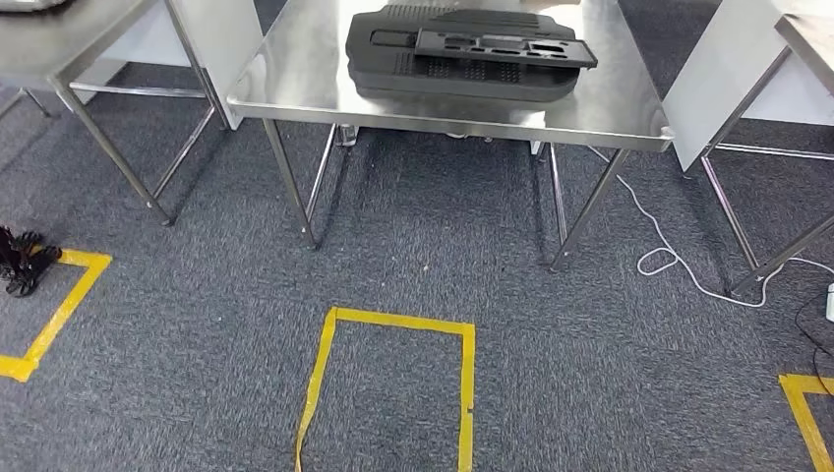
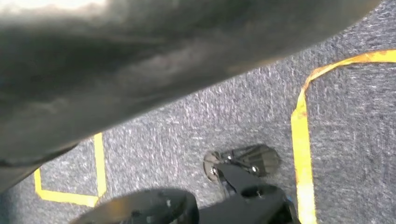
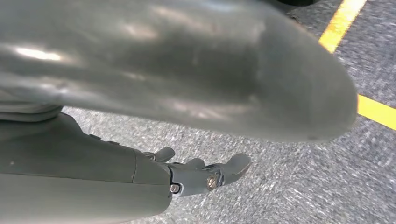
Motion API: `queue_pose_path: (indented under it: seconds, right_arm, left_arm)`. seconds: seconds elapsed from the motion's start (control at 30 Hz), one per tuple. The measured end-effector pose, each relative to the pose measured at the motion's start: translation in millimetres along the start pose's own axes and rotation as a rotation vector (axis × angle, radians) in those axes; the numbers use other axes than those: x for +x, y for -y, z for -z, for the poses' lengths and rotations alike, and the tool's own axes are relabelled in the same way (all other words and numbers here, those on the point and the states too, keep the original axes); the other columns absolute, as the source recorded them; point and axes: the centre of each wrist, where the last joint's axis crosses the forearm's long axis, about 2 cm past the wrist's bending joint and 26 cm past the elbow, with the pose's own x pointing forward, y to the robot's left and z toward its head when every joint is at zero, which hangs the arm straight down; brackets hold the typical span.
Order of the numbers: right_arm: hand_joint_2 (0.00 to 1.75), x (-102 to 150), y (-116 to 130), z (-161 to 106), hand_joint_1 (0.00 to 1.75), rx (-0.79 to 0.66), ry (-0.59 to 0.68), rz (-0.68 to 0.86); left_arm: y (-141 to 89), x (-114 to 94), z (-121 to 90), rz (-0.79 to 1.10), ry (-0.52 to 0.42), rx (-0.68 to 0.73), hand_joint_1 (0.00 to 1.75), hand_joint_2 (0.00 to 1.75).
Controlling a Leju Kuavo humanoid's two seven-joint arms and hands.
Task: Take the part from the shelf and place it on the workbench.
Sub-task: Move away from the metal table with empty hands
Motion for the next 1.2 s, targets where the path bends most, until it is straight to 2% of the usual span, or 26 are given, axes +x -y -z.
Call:
queue_pose_path:
  seconds: [1.17,1.2]
  right_arm:
    - [0.0,0.3,-1.8,-0.6,0.0,0.009,0.006,-0.034]
    - [0.44,0.5,-1.6,-0.5,0.0,0.009,0.006,-0.035]
  left_arm:
    - [-0.3,0.9,0.4,-0.001,-0.006,0.003,0.0,0.0]
    - [-0.3,1.1,0.5,-0.001,-0.006,0.003,0.0,0.0]
